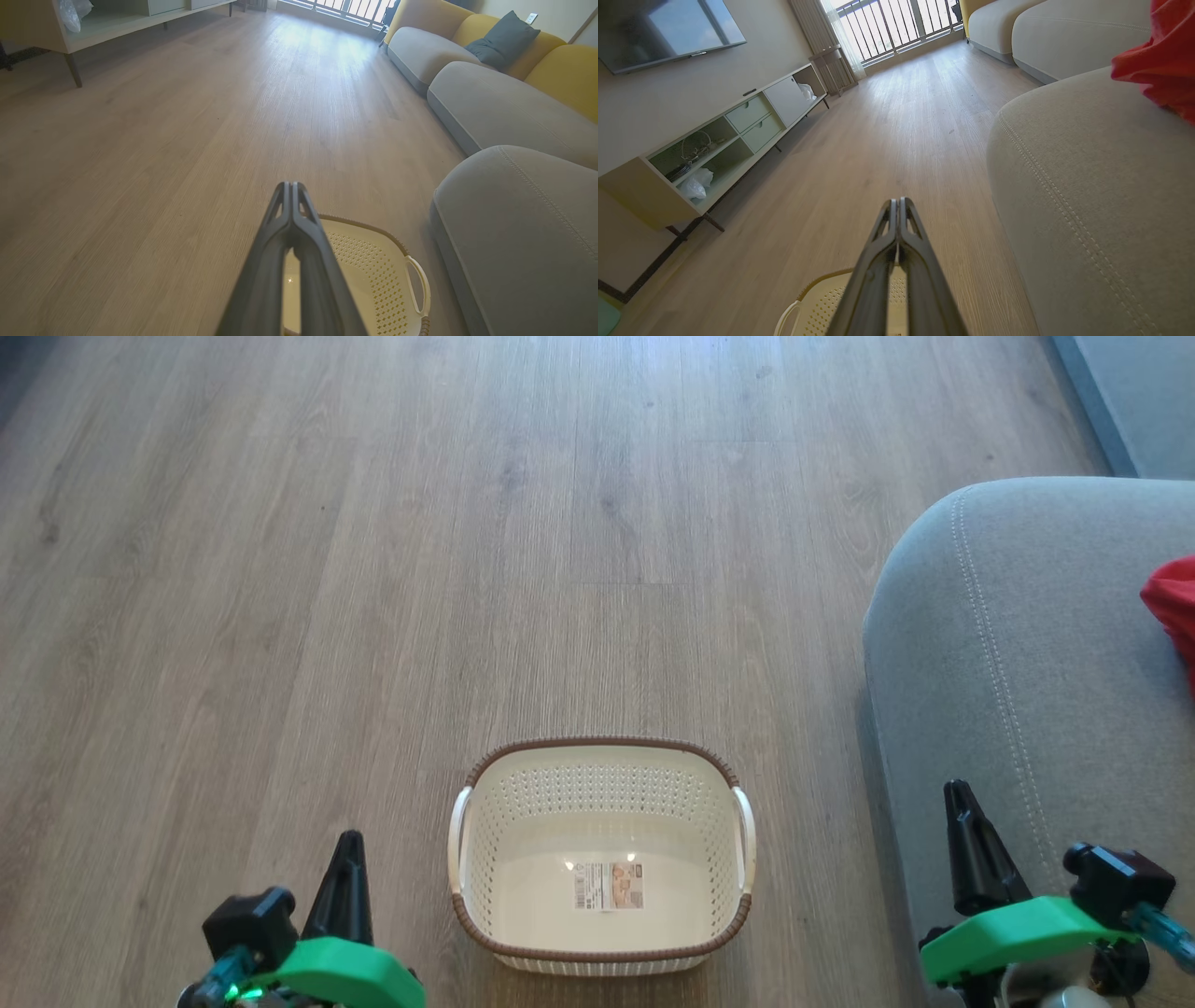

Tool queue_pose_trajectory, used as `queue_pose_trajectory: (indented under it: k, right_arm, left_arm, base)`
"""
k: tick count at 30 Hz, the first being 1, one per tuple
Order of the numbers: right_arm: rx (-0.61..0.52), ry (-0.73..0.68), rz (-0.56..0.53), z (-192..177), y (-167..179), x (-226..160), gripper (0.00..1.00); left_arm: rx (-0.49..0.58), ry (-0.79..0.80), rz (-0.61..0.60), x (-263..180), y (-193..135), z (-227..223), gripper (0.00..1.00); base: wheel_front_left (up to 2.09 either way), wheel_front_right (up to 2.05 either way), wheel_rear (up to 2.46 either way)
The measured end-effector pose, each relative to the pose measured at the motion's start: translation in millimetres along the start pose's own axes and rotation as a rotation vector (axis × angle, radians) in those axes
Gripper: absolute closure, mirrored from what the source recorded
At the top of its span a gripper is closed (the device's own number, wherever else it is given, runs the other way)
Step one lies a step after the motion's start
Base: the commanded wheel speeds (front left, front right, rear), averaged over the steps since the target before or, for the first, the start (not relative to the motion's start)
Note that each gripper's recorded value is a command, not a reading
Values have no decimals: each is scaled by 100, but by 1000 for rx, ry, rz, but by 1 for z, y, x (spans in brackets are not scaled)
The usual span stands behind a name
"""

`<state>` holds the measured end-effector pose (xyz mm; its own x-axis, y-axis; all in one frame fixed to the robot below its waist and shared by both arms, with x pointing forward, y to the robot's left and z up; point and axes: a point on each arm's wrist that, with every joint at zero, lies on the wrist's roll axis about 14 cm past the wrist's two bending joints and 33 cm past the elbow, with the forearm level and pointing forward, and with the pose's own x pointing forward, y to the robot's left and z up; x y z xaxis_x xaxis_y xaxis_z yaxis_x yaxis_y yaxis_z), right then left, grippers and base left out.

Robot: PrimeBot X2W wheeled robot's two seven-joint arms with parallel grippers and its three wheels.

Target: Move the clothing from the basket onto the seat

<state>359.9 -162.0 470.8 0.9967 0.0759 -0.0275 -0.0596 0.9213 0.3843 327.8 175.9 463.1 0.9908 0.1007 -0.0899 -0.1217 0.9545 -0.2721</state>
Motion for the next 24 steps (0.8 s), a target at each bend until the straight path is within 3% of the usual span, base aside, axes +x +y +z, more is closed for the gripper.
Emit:
queue_pose_trajectory:
  k: [24]
  right_arm:
    - [242, 12, -78, 1, -16, 0, 100]
  left_arm:
    - [-275, 68, 17, 8, 4, -6, 100]
  base:
    - [0, 0, 0]
